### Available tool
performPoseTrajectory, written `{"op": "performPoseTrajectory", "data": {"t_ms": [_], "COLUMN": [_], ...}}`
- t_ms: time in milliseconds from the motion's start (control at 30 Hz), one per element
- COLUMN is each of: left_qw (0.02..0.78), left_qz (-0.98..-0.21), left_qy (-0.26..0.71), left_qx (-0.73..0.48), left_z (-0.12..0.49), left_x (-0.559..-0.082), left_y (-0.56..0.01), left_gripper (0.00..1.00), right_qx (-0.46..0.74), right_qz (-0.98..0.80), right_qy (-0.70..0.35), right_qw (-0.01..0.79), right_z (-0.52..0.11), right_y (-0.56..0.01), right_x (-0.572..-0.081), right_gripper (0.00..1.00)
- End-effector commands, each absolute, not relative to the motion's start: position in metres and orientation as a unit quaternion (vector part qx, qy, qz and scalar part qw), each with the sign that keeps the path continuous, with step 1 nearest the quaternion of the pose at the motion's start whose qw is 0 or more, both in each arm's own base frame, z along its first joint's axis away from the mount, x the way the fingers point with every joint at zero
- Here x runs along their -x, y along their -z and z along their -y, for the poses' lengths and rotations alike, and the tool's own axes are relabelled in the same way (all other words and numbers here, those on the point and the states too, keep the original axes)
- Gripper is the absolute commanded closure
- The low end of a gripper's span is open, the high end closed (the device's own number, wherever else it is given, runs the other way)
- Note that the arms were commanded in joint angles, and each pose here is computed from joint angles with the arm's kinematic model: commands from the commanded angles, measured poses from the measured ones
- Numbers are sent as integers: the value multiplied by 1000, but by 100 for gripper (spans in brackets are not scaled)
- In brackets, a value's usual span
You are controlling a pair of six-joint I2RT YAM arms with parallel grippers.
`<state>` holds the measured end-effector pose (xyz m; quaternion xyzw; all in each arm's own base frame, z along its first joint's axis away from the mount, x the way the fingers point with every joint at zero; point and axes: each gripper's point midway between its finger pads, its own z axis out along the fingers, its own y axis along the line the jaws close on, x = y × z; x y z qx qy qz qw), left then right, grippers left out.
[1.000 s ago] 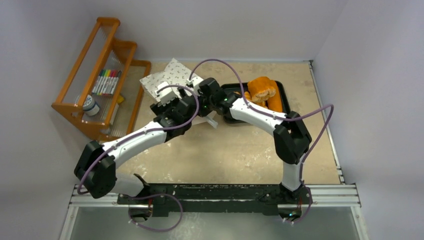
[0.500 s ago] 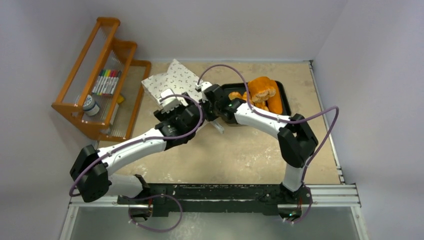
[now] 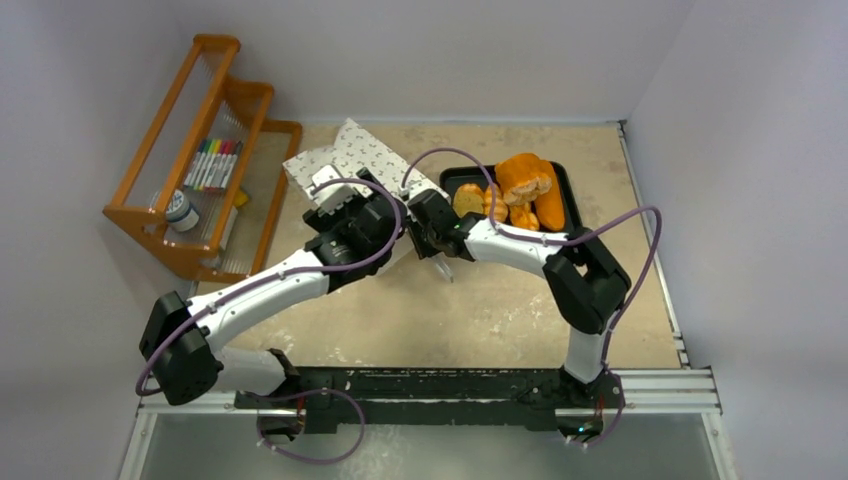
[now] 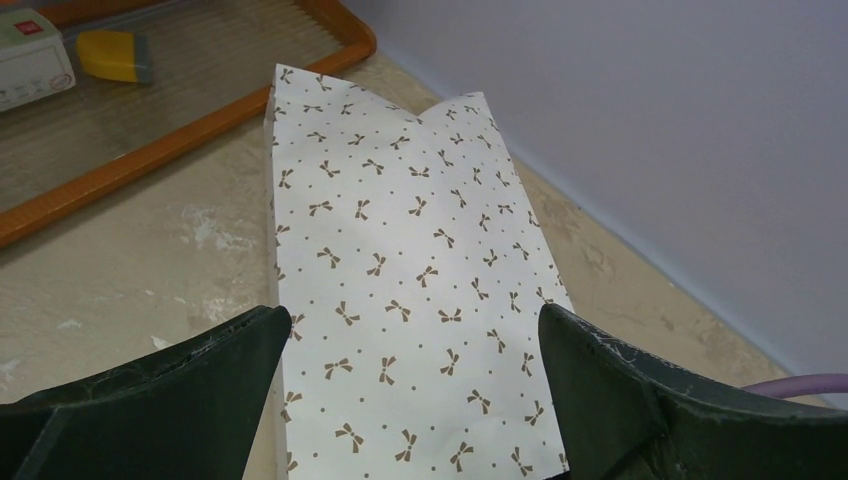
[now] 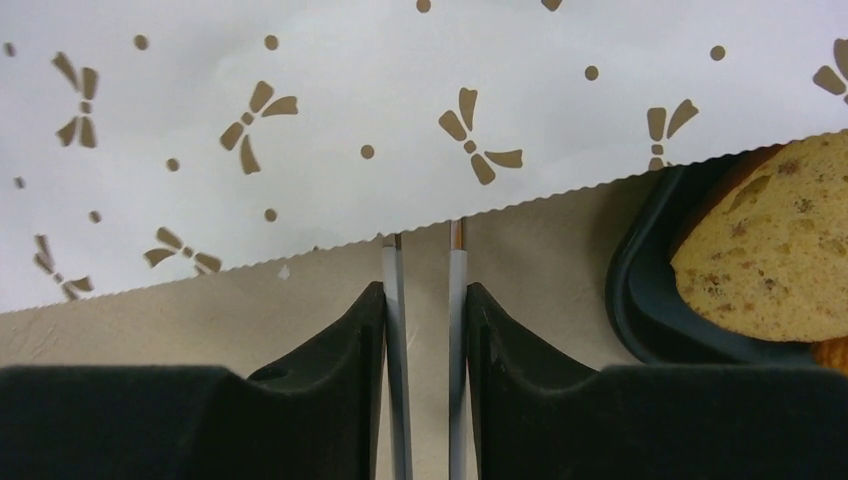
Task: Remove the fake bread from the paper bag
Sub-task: Place the clamp on the paper bag.
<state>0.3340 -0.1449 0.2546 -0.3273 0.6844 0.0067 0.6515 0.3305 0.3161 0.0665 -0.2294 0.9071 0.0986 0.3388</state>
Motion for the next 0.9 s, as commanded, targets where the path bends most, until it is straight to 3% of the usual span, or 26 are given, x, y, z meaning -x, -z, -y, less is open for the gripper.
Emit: {"op": "performPoseTrajectory", "data": {"t_ms": [0, 600, 867], "left_qw": [662, 652, 651], "left_qz": [-661, -668, -668], "left_qy": [3, 16, 12], "left_qx": [353, 357, 359], "left_z": [137, 140, 138], "left_x": [-338, -348, -352], "left_y": [-279, -271, -269], "left_gripper": [0, 0, 0], "right_qx": [208, 217, 225], "right_qz": [-901, -894, -887], "right_qy": [-105, -130, -144], "right_qw": [367, 370, 377], "right_z": [-325, -330, -336], "right_y": [-72, -64, -65], "right_x": [-344, -338, -339], "right_gripper": [65, 47, 46]}}
